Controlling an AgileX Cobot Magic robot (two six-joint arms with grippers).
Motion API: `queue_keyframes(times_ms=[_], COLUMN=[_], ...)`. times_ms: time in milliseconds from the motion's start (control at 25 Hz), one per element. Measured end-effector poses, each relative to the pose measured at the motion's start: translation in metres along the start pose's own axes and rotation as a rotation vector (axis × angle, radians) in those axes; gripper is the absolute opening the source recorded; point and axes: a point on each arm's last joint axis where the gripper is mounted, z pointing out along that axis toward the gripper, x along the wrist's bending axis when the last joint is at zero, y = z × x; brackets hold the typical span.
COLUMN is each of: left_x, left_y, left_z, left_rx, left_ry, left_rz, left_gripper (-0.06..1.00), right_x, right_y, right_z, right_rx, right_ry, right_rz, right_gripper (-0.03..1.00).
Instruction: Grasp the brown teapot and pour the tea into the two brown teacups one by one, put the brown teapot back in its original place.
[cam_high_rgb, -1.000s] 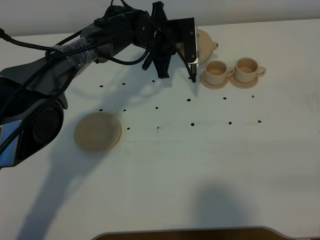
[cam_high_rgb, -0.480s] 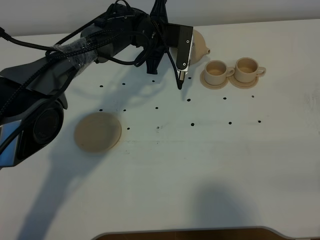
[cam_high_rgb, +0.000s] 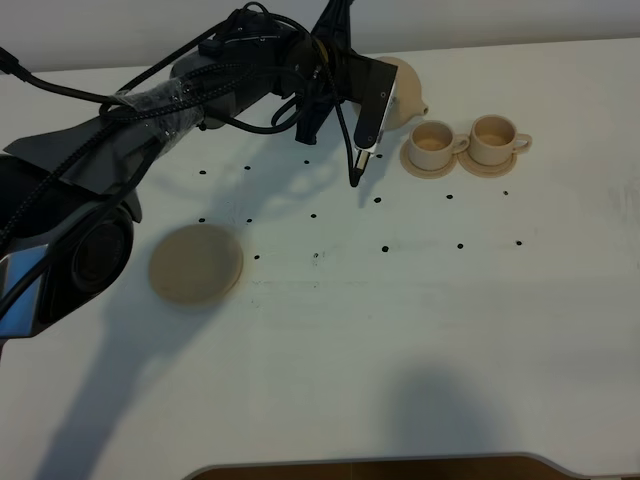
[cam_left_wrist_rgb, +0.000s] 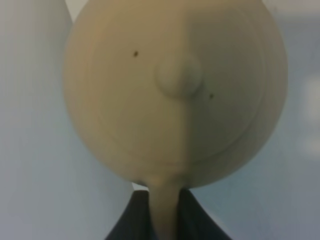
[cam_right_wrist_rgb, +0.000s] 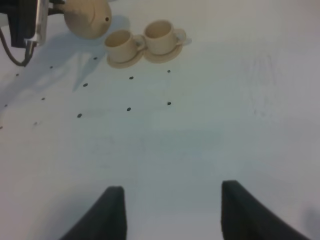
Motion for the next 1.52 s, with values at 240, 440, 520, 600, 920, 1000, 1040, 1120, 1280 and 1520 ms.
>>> queue_keyframes(times_ms=[240,440,520,600,920,1000,1040,1120,1280,1520], left_x=[0.001,0.004,0.006,0.008,0.012,0.013,0.014,0.015,0.016,0.018], left_y=[0.002,0.007,0.01,0.012,0.012,0.013,0.013,0.013,0.013,0.013], left_z=[0.0,0.0,-0.001,-0.001,-0.001,-0.001,-0.002,-0.002,-0.002,-0.002], left_rx=[-0.002,-0.009,-0.012,-0.013,0.006,0.008,0.008,0.01,0.012,0.017], left_ry=[0.013,0.051,0.071,0.089,0.13,0.147,0.156,0.165,0.182,0.204], left_rz=[0.081,0.152,0.172,0.187,0.278,0.294,0.301,0.315,0.329,0.374], left_gripper=[0.14,0.14,0.14,0.14,0.14,0.14,0.14,0.14,0.14,0.14], right_x=[0.0,0.0,0.0,0.0,0.0,0.0,0.0,0.0,0.0,0.0], right_y=[0.0,0.0,0.0,0.0,0.0,0.0,0.0,0.0,0.0,0.0], right_z=[0.0,0.0,0.0,0.0,0.0,0.0,0.0,0.0,0.0,0.0], right_rx=[0.0,0.0,0.0,0.0,0.0,0.0,0.0,0.0,0.0,0.0], right_ry=[0.0,0.0,0.0,0.0,0.0,0.0,0.0,0.0,0.0,0.0], right_rz=[0.0,0.0,0.0,0.0,0.0,0.0,0.0,0.0,0.0,0.0], right_gripper=[0.44,0.44,0.44,0.44,0.44,0.44,0.44,0.44,0.44,0.44])
